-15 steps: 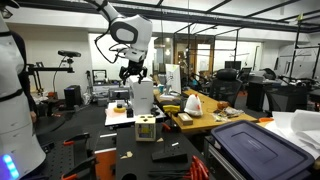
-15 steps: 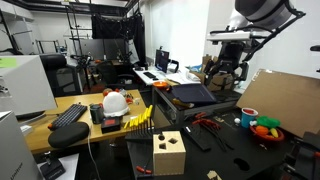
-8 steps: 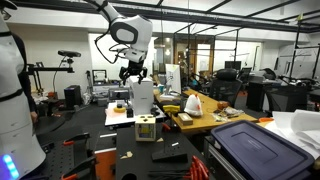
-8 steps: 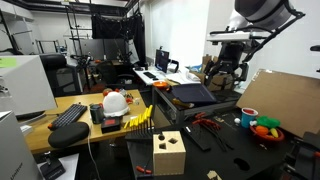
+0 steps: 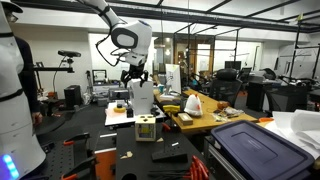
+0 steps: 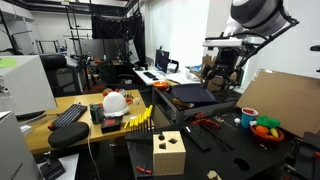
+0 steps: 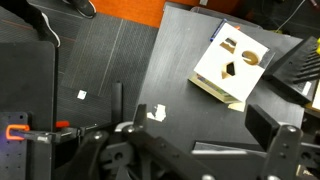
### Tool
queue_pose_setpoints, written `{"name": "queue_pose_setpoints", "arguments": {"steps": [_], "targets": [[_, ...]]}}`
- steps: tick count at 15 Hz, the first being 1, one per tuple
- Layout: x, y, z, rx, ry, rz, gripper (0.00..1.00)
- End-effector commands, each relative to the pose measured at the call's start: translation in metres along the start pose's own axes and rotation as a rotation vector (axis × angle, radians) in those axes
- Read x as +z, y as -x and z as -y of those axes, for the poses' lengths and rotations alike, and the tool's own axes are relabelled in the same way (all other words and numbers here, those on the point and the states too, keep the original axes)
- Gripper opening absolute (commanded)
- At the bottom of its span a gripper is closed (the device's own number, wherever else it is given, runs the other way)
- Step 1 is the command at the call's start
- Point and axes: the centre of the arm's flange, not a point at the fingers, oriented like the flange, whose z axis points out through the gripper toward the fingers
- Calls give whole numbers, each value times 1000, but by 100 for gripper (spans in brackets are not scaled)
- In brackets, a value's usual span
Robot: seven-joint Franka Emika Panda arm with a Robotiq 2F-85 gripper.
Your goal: Move the red object to the next hole
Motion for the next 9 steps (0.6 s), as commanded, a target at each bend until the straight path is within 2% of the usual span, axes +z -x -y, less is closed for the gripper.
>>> {"name": "queue_pose_setpoints", "arguments": {"steps": [1,6,9], "targets": [[20,19,6,58,-32,8,100],[32,39,4,130,-1,-20,100],[38,38,3,176,40,-27,100]]}}
